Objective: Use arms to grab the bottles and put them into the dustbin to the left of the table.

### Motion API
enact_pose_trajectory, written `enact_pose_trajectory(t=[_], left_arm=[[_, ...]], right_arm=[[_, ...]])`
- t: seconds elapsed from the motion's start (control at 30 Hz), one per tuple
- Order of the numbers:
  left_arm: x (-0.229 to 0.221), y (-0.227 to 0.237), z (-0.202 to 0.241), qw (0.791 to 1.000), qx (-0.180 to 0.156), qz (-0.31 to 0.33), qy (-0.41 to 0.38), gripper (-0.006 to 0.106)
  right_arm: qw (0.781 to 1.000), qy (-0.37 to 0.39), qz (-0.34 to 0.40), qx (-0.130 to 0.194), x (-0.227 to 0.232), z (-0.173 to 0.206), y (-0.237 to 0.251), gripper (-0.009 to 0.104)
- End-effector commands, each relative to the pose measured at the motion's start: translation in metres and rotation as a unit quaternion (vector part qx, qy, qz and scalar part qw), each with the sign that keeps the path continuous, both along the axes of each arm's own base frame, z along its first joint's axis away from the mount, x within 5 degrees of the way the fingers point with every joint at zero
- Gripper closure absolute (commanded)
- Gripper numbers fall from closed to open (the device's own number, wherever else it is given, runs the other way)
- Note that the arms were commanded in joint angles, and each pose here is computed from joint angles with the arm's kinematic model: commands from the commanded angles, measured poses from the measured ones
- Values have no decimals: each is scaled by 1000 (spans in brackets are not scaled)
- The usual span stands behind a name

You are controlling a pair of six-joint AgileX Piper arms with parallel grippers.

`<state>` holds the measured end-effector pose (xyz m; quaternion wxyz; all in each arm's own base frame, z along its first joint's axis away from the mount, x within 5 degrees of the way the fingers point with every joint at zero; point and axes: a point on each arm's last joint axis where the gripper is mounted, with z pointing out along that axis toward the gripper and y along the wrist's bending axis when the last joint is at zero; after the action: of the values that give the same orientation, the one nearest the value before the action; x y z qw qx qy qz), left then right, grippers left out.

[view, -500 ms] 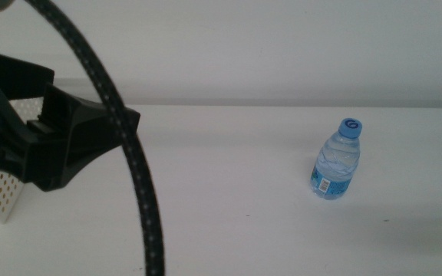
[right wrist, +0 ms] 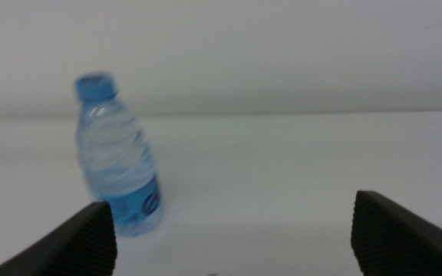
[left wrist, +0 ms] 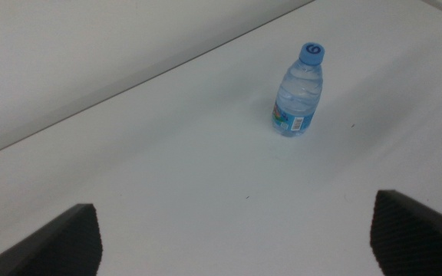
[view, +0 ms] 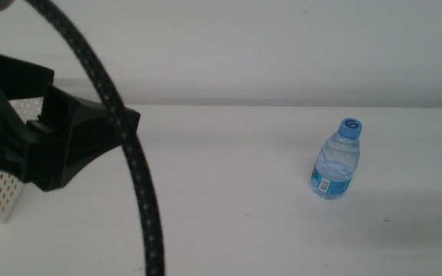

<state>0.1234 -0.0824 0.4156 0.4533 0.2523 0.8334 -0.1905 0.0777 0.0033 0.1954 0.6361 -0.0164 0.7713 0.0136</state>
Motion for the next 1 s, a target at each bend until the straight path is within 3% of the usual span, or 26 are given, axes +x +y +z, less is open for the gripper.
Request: enact_pose_trajectory(t=[0.0, 0.3, 0.53, 0.97], left_arm=[[-1, 0, 4, 1000, -10, 0, -8, 7], [-1, 0, 4, 1000, -10, 0, -8, 7], [-1, 0, 4, 1000, -10, 0, -8, 7], [-1, 0, 4, 1000, -10, 0, -8, 7]], right_arm=[[999, 15, 36, -30, 8, -13, 6, 13], [992, 51, 100, -54, 36, -26, 20, 13], [990, 85, 106, -45, 49, -40, 24, 13], [995, 15, 89, -30, 64, -34, 21, 13]])
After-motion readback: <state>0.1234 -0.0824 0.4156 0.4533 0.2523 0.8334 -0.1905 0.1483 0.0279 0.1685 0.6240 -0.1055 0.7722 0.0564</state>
